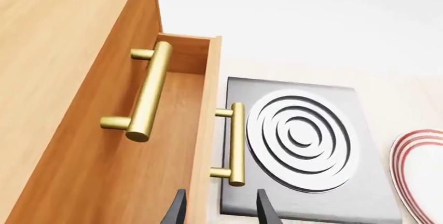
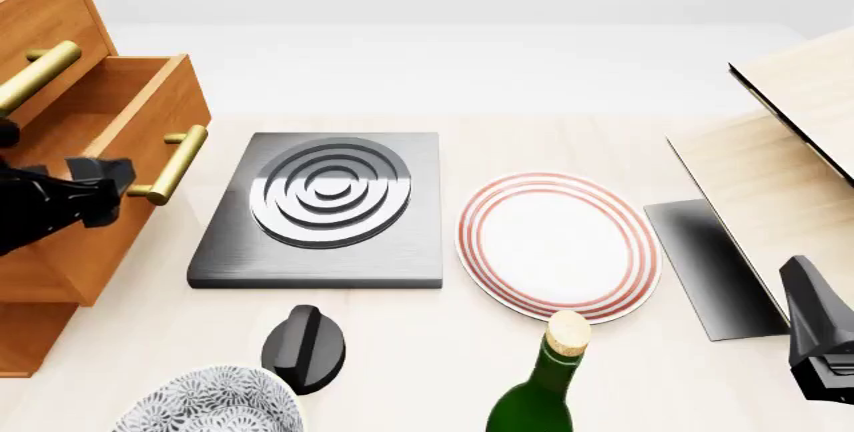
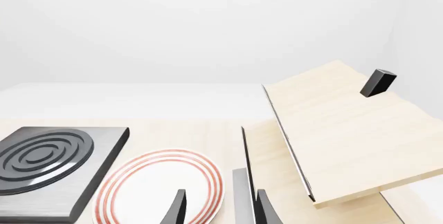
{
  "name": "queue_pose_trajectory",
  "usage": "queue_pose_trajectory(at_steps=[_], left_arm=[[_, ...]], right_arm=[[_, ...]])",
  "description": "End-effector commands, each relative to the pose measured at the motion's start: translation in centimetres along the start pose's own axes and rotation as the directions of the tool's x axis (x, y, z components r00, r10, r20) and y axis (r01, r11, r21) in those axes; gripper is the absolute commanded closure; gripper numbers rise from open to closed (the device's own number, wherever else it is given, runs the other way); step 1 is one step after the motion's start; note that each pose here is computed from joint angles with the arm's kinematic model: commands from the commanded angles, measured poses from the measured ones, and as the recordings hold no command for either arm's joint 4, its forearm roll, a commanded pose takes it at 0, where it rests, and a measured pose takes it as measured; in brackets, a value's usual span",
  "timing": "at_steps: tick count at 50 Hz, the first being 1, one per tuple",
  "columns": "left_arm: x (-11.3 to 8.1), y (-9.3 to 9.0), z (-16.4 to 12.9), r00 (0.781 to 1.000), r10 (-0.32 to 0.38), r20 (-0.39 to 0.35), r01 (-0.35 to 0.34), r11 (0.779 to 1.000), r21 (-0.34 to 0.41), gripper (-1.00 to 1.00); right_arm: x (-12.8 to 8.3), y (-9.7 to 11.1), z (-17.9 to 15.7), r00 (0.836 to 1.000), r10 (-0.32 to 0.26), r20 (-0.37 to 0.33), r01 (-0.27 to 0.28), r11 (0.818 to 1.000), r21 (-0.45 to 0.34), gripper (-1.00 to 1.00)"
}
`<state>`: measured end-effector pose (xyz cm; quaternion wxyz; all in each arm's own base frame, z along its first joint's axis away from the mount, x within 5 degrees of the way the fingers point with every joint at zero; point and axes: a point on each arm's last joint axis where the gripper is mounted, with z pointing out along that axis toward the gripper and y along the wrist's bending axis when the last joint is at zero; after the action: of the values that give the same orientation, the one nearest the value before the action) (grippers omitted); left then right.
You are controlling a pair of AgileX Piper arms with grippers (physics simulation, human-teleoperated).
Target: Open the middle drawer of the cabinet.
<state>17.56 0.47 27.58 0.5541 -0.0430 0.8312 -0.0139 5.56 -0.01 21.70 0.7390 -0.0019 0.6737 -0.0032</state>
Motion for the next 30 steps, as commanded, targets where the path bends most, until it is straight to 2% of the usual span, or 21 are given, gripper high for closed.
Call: queue_pose_trajectory(at_steps=[1, 11, 30], left_arm=[[0.6, -0.7, 0.4, 1.0, 0.008, -0.016, -0.008, 0.999, 0.038, -1.0], [1.2, -1.0, 1.2, 0.999, 0.009, -0.035, -0.008, 0.999, 0.052, -1.0], [1.2, -2.2, 0.2, 0.999, 0.022, -0.036, -0.018, 0.993, 0.115, -1.0]], right_arm=[[0.0, 0.0, 0.0, 1.0, 0.0, 0.0, 0.0, 1.0, 0.0, -1.0], [0.0, 0.0, 0.0, 1.0, 0.0, 0.0, 0.0, 1.0, 0.0, -1.0], [0.0, 0.0, 0.0, 1.0, 0.0, 0.0, 0.0, 1.0, 0.0, -1.0]])
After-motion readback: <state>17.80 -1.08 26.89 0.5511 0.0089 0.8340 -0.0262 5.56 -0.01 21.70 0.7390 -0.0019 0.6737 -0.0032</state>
